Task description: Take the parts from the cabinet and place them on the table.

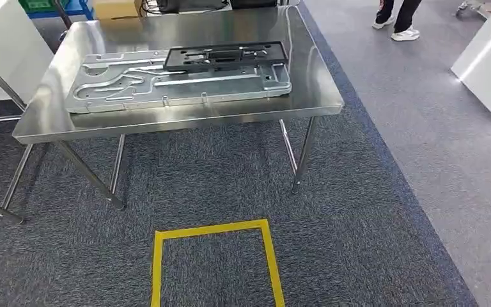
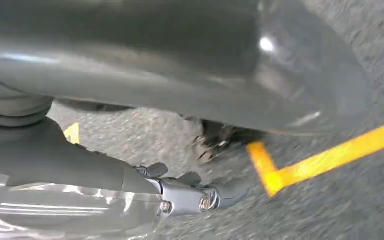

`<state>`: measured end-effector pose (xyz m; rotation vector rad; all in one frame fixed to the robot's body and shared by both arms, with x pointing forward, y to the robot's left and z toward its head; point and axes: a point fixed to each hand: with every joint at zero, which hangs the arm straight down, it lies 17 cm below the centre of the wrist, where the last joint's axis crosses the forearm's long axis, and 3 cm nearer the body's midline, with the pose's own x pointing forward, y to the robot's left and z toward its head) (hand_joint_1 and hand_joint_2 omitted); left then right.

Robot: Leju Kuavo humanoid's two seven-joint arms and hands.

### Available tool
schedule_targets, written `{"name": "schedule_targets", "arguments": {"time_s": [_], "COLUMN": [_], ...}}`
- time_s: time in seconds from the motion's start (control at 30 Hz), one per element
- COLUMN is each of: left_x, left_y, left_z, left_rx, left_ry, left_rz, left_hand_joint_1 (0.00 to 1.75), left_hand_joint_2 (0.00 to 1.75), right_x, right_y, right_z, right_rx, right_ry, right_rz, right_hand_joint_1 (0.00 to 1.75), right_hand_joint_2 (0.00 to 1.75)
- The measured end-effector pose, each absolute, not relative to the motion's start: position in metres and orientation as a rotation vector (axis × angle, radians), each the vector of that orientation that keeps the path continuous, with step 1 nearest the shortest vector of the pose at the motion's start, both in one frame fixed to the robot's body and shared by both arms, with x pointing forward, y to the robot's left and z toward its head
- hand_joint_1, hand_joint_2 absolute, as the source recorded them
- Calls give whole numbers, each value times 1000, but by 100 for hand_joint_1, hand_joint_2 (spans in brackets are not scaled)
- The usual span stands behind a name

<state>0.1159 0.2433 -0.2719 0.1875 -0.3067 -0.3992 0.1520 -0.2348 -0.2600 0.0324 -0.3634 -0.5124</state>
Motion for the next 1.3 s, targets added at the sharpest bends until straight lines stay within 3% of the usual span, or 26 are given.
{"name": "schedule_targets", "arguments": {"time_s": [0.33, 1.3], "left_x": [116, 114], "left_y": [242, 242], "left_z": [-272, -271], "left_rx": [192, 219], "left_ry": [-306, -345], "left_rz": [-397, -411], "left_hand_joint_1": [0, 0], "left_hand_joint_2": [0, 0], "right_x": [127, 133], "right_y": [-282, -280], "right_z": [-270, -269], "right_rx": [-114, -118], "right_ry": [-318, -351], "right_rz": [-434, -59], "right_hand_joint_1": [0, 0], "right_hand_joint_2": [0, 0]}}
